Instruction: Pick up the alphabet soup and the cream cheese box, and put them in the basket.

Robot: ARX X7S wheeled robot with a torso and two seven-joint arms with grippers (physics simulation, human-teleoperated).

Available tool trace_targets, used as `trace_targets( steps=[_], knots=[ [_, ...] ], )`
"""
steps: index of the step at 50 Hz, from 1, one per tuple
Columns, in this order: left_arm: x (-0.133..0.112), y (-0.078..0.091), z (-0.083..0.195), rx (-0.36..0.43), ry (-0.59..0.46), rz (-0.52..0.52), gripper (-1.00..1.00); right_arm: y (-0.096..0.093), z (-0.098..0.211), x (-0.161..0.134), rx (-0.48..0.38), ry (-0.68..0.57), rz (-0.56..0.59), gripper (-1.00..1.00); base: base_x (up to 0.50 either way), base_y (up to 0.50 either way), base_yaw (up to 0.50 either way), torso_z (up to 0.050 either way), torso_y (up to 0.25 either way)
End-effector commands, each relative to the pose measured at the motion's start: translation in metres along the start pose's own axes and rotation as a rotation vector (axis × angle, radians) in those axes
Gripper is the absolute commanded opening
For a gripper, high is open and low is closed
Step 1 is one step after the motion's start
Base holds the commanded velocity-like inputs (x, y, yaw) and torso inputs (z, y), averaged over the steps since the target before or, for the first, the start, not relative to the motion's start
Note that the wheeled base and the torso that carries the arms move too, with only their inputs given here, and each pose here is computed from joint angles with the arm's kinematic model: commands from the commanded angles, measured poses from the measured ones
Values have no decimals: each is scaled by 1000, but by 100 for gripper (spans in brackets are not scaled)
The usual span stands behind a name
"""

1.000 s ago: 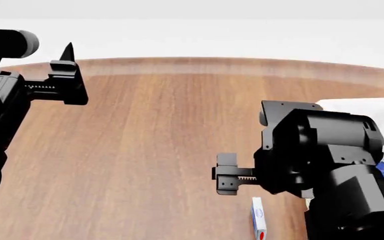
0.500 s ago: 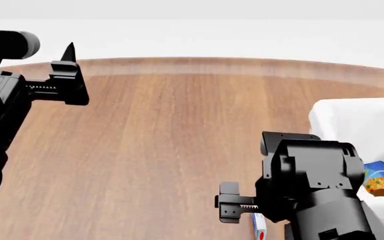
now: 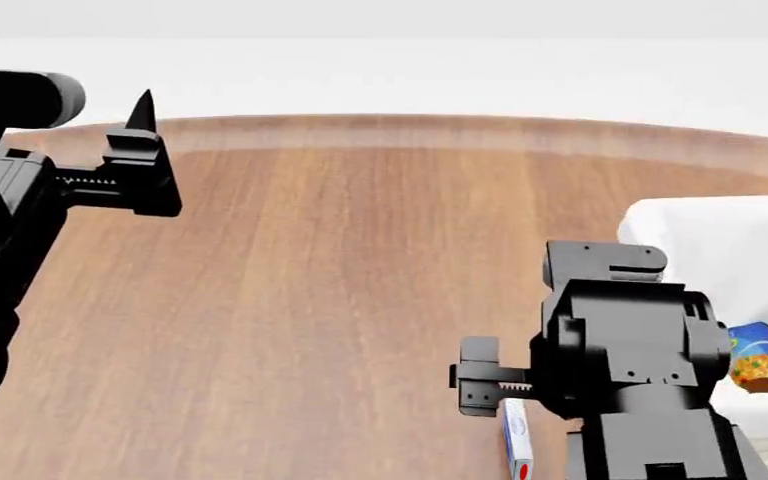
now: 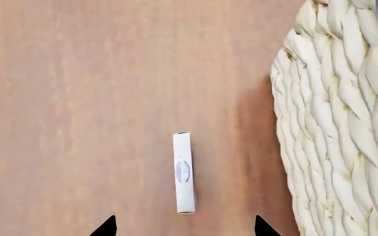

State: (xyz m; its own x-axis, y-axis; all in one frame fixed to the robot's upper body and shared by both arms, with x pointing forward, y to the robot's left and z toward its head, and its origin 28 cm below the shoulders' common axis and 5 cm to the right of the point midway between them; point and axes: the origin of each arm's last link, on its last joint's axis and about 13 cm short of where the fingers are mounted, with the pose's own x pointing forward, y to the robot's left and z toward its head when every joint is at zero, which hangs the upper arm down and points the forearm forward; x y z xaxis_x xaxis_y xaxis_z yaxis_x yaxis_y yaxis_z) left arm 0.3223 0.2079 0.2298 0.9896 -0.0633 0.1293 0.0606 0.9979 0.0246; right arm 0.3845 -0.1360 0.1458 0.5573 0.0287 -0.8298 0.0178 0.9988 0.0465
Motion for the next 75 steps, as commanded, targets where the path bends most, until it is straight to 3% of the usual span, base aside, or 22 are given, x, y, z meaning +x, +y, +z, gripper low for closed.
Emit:
trace_targets(
  steps=[1,4,18,45,51,52,71,75],
  knots=[
    [0,0,-1,3,-8,-8,100,-2,2,1,-23,-41,-12,100,0,0,0,0,0],
    [0,0,-2,6,-11,-10,100,-1,6,2,-60,-87,-22,100,0,0,0,0,0],
    [-1,0,-1,16,-28,-18,100,0,8,2,-67,-110,-5,100,0,0,0,0,-6],
    [-2,-1,-5,25,-31,-31,100,0,5,5,-86,-105,11,100,0,0,0,0,-248],
    [-3,-2,-6,6,-15,-47,100,1,5,6,-136,-107,46,100,0,0,0,0,-193],
    [-3,-1,-6,3,-8,-52,100,1,6,6,-136,-120,42,-100,0,0,0,0,0],
    [-3,0,-3,-12,-6,-47,100,3,11,3,-184,-137,39,-100,0,0,0,0,0],
    [-3,1,-4,-26,5,-60,100,6,17,1,-229,-168,78,-100,0,0,0,-1,229]
  ],
)
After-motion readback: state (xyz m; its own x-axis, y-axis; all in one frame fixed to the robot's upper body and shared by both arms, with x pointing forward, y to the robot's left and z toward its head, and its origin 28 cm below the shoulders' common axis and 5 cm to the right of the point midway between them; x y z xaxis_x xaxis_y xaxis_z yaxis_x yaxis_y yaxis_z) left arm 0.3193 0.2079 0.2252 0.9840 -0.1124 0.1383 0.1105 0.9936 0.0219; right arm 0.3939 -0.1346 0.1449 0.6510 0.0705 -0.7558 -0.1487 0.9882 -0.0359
